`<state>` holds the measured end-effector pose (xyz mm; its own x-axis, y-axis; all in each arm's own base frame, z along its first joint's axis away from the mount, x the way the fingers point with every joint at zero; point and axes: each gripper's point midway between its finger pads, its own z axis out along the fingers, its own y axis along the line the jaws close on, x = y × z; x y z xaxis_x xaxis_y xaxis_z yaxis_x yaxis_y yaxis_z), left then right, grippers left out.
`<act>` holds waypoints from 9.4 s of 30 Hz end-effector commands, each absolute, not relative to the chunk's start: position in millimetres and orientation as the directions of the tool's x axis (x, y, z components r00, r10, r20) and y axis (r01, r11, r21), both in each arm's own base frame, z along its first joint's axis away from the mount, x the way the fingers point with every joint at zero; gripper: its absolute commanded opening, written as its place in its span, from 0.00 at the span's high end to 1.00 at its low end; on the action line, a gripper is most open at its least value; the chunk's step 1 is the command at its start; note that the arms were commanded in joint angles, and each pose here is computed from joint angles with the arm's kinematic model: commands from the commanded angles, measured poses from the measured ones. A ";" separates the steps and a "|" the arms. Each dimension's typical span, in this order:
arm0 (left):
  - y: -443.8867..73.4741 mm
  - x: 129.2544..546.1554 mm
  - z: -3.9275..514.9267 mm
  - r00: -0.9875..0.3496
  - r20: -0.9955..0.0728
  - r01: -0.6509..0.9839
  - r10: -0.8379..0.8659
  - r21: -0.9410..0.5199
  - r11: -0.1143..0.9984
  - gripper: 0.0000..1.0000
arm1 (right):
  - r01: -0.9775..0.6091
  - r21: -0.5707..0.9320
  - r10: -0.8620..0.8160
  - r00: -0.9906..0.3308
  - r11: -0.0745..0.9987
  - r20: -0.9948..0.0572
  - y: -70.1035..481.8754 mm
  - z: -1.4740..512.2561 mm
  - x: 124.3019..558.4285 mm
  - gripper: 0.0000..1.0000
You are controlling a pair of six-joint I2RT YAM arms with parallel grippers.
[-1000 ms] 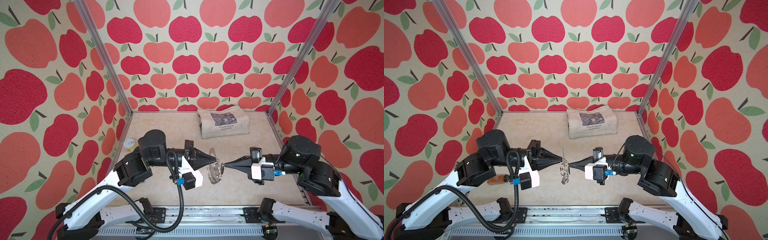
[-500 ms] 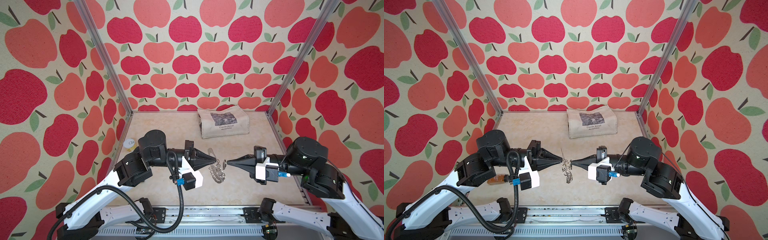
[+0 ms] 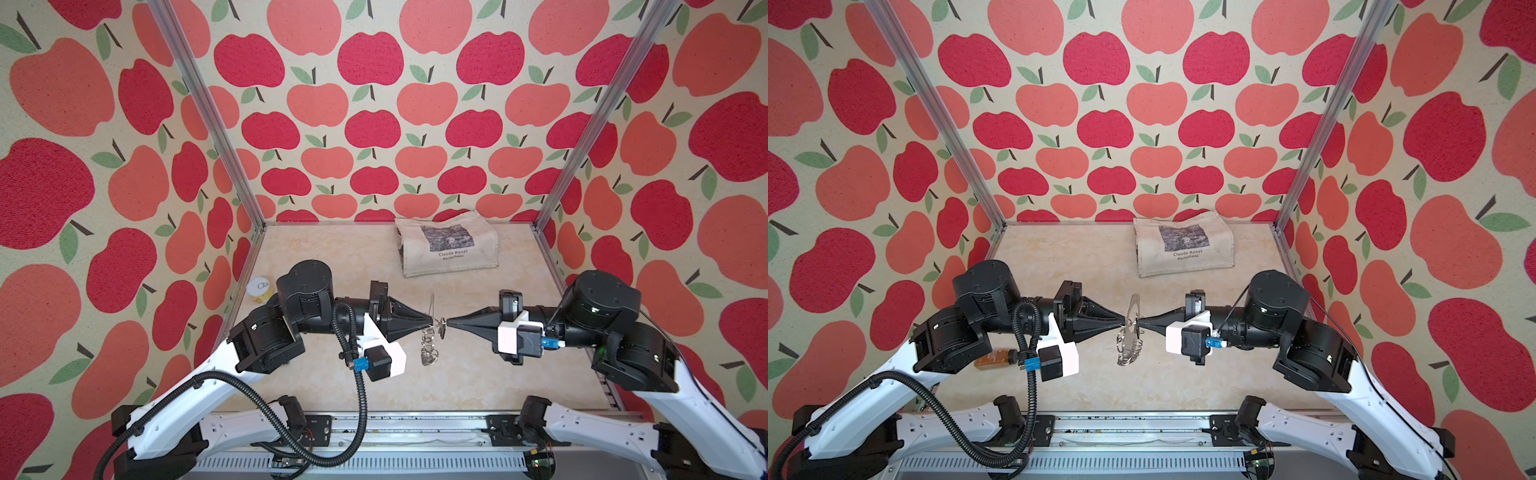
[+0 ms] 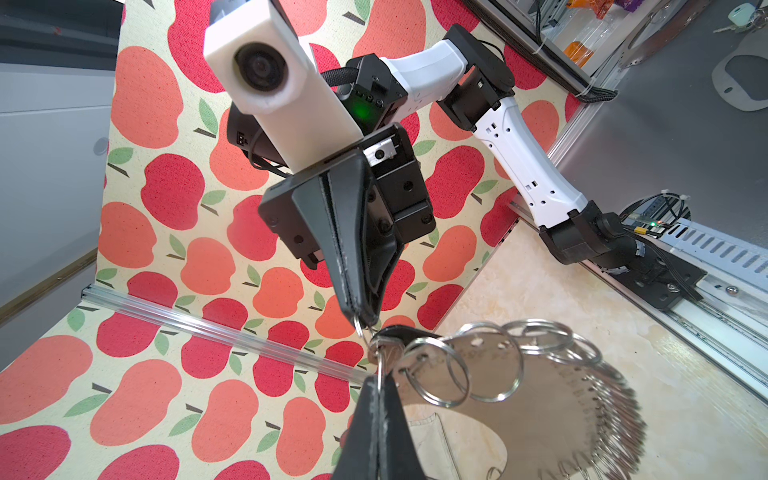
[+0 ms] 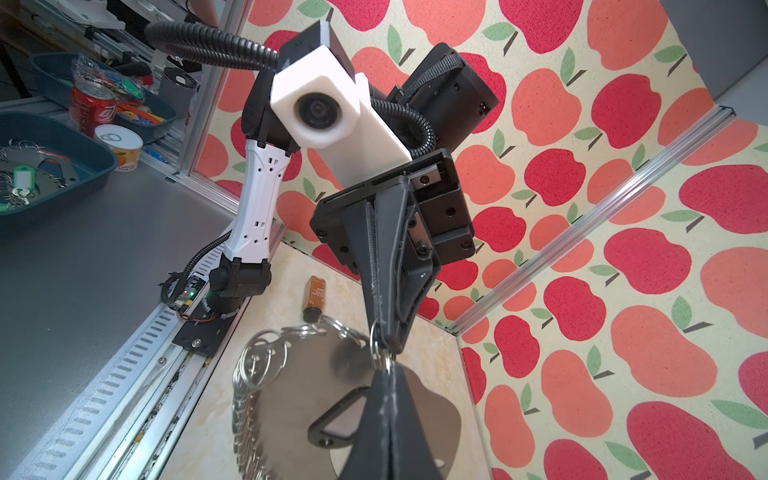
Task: Put the keys on the keyring
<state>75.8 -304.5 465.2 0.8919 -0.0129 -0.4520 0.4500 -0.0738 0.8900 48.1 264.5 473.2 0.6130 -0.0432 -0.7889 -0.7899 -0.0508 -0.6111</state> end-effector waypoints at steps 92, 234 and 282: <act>-302.1 62.7 489.1 0.912 -0.403 0.402 -0.081 0.915 -0.032 1.00 | -0.800 -0.594 -0.045 0.598 -0.087 -0.800 268.2 463.9 44.6 1.00; -295.8 96.9 499.7 0.638 -0.699 0.716 -0.322 0.693 -0.085 1.00 | -0.888 -0.460 -0.003 0.460 0.016 -0.888 276.9 493.7 75.7 0.74; -295.1 108.4 493.3 0.612 -0.757 0.775 -0.228 0.632 -0.018 0.84 | -0.901 -0.426 -0.125 0.415 0.080 -0.901 278.5 485.8 97.1 1.00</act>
